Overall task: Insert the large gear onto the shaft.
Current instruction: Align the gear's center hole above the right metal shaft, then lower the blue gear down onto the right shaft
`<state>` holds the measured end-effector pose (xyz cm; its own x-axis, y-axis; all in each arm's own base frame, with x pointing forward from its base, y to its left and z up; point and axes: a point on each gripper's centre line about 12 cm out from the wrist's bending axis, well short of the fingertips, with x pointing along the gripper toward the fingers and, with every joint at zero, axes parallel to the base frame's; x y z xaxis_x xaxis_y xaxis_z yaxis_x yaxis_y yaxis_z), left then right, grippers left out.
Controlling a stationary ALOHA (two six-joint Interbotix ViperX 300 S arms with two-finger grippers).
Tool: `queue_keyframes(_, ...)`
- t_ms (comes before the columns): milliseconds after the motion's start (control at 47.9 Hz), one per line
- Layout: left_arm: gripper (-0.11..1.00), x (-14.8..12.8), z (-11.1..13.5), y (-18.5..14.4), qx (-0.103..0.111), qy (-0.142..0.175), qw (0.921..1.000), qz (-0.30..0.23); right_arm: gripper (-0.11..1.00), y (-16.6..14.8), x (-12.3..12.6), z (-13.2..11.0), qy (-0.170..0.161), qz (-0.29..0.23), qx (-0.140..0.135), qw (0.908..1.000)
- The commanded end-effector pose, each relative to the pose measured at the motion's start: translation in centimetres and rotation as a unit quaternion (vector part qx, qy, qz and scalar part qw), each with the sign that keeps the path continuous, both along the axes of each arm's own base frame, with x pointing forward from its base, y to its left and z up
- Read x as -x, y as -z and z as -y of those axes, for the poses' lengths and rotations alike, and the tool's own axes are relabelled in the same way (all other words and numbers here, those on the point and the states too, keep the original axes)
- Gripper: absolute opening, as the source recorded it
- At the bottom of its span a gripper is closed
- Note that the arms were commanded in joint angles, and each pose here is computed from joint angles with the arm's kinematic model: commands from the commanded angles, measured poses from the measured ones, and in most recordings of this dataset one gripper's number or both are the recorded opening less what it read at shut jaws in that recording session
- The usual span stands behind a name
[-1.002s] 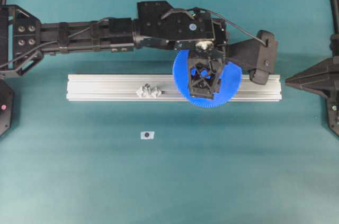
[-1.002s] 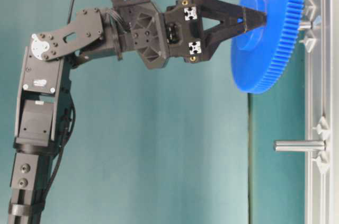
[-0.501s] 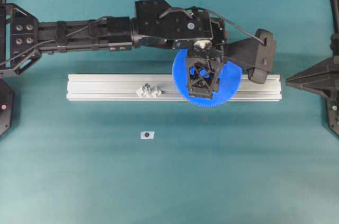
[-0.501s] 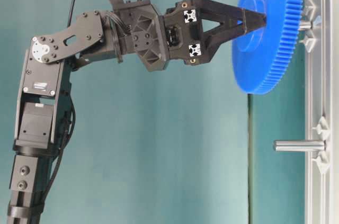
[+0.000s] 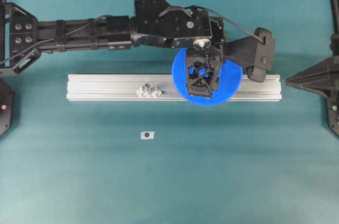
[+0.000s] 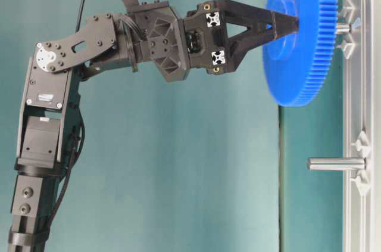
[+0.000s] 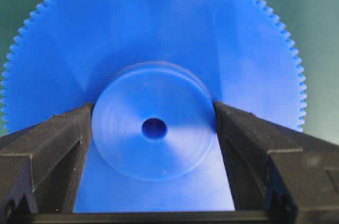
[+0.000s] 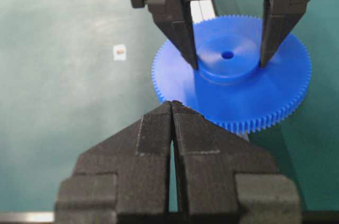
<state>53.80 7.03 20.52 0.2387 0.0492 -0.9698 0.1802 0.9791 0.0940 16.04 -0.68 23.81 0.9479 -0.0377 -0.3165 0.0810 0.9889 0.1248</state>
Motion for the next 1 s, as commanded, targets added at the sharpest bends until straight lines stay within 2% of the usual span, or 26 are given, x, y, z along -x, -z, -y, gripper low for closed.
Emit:
queue_keyframes(0, 0.78, 0.3, -0.8, -1.8, -0.004, -0.008, 0.9998, 0.016, 0.02, -0.3, -0.1, 0.0, 0.003, 0.004, -0.005, 1.0000)
queue_keyframes(918, 0.78, -0.5, -1.1, -2.9, -0.007, -0.013, 0.9990, 0.041, 0.02, -0.4, -0.2, 0.0, 0.003, 0.006, -0.005, 1.0000)
queue_keyframes(981, 0.86, -0.6, -1.0, -3.0, -0.006, -0.017, 0.9989, 0.043, 0.02, -0.5, -0.2, 0.0, 0.003, 0.006, -0.005, 1.0000)
